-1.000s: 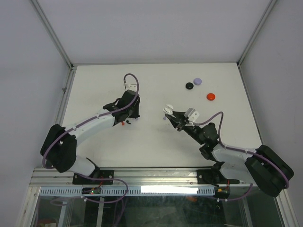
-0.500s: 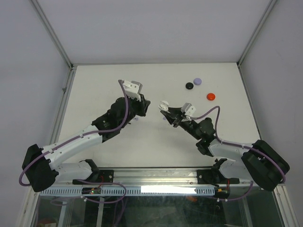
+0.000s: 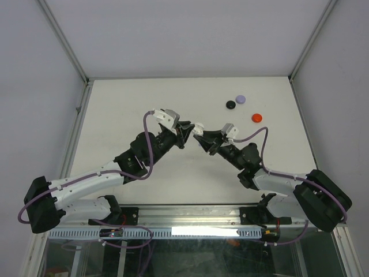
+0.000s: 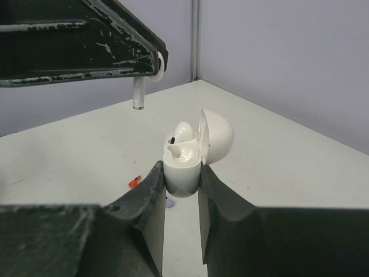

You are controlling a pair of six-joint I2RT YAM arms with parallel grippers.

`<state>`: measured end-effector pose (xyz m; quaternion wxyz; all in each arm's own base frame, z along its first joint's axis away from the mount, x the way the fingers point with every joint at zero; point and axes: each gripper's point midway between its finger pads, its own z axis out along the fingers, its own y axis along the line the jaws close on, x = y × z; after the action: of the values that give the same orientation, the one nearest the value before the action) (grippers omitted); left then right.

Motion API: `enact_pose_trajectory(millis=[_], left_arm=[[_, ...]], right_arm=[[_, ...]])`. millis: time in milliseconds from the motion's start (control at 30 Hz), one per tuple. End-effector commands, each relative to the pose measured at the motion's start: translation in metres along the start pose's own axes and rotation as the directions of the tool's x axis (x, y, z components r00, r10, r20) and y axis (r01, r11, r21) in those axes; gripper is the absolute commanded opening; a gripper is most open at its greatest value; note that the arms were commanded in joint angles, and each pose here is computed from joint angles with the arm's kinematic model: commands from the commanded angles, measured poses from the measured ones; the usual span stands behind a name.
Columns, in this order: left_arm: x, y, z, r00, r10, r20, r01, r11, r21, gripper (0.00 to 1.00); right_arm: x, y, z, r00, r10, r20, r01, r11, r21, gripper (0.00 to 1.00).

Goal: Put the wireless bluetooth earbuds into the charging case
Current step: Place the earbud in the charging case.

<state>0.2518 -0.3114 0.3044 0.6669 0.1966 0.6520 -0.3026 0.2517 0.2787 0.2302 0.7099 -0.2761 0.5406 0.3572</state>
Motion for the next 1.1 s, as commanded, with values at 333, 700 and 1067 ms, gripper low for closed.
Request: enact_pose_trajectory(millis=[333, 700, 1067], left_arm=[[-0.008, -0.029, 0.018, 0.992, 0.074, 0.099, -0.085, 0.991, 0.105, 0.08], [0.006, -0.032, 0.02, 0.988, 0.135, 0.076, -0.143, 0.984, 0.106, 0.09], [0.016, -0.037, 0.015, 0.991, 0.127, 0.036, -0.13, 0.982, 0.134, 0.24]], right_arm=[[-0.048, 0.009, 0.009, 0.987, 0.046, 0.153, -0.04, 0.998, -0.042, 0.0], [-0.053, 0.01, 0.006, 0.984, 0.052, 0.172, -0.045, 0.998, -0.041, 0.0], [-0.055, 0.01, 0.004, 0.982, 0.051, 0.182, -0.045, 0.998, -0.039, 0.0]])
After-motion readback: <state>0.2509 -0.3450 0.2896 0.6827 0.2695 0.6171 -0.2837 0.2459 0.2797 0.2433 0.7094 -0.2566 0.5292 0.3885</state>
